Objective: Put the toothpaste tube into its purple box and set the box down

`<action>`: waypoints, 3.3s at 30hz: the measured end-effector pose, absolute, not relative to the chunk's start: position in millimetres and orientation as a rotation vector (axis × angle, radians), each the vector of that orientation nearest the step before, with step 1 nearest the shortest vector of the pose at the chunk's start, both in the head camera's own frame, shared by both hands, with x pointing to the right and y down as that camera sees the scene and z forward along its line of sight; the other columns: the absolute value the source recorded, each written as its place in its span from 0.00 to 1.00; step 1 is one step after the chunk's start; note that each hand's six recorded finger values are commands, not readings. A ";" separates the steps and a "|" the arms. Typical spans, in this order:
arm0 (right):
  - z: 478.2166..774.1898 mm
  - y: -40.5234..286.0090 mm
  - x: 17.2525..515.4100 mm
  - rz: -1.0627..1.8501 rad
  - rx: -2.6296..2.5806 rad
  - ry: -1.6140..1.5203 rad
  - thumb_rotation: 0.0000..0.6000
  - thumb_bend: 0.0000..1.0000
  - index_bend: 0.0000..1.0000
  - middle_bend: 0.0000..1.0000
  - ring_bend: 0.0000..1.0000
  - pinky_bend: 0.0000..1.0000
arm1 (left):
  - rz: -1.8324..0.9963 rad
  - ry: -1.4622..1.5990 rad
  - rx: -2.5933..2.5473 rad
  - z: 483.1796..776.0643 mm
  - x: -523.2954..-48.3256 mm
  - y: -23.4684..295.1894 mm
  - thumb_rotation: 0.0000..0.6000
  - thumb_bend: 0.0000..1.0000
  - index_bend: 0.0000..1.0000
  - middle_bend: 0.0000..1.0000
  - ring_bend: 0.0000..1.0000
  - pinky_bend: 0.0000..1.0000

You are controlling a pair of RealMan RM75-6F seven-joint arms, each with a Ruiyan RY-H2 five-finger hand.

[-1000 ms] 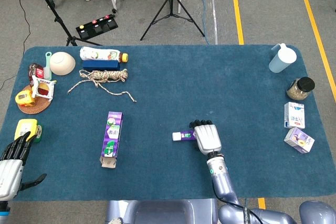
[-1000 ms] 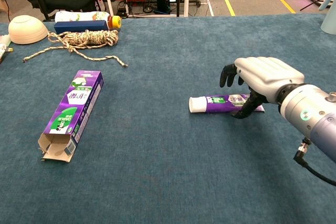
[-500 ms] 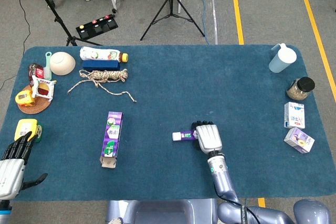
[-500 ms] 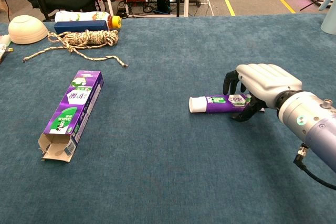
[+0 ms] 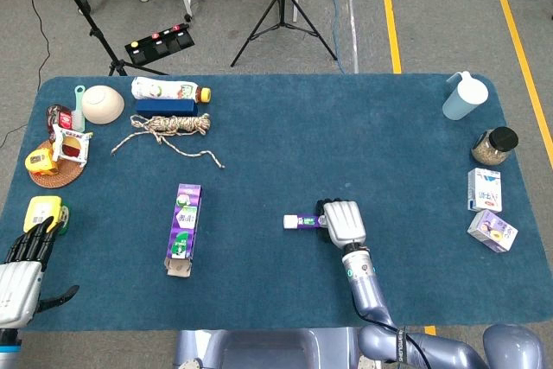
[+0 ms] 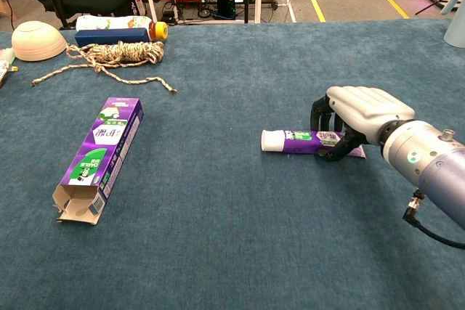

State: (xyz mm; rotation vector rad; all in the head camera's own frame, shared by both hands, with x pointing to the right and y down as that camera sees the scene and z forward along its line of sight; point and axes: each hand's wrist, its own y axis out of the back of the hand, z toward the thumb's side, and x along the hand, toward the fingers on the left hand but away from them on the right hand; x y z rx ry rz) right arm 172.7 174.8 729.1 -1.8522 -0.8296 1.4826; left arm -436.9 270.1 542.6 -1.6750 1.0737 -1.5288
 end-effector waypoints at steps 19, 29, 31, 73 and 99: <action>688.9 169.4 168.1 1.276 -1.858 -0.867 1.00 0.43 0.57 0.58 0.54 0.58 | -1.432 1.010 -1.635 551.5 -428.6 246.3 1.00 0.07 0.00 0.00 0.00 0.14; 663.1 157.3 180.5 1.255 -1.819 -0.911 1.00 0.43 0.57 0.58 0.54 0.58 | -1.161 0.887 -1.729 564.6 -413.6 206.4 1.00 0.07 0.00 0.00 0.00 0.14; 659.2 154.8 183.1 1.254 -1.810 -0.919 1.00 0.43 0.57 0.58 0.54 0.58 | -1.099 0.814 -1.722 568.0 -409.5 197.5 1.00 0.07 0.00 0.00 0.00 0.14; 635.8 129.8 218.8 1.309 -1.704 -1.006 1.00 0.45 0.57 0.58 0.54 0.58 | -0.499 -0.309 -1.337 691.5 -280.2 145.9 1.00 0.10 0.00 0.00 0.00 0.25; 638.2 130.1 222.3 1.318 -1.704 -1.005 1.00 0.45 0.57 0.58 0.54 0.58 | -0.590 -0.318 -1.313 709.3 -287.5 141.9 1.00 0.19 0.00 0.00 0.01 0.28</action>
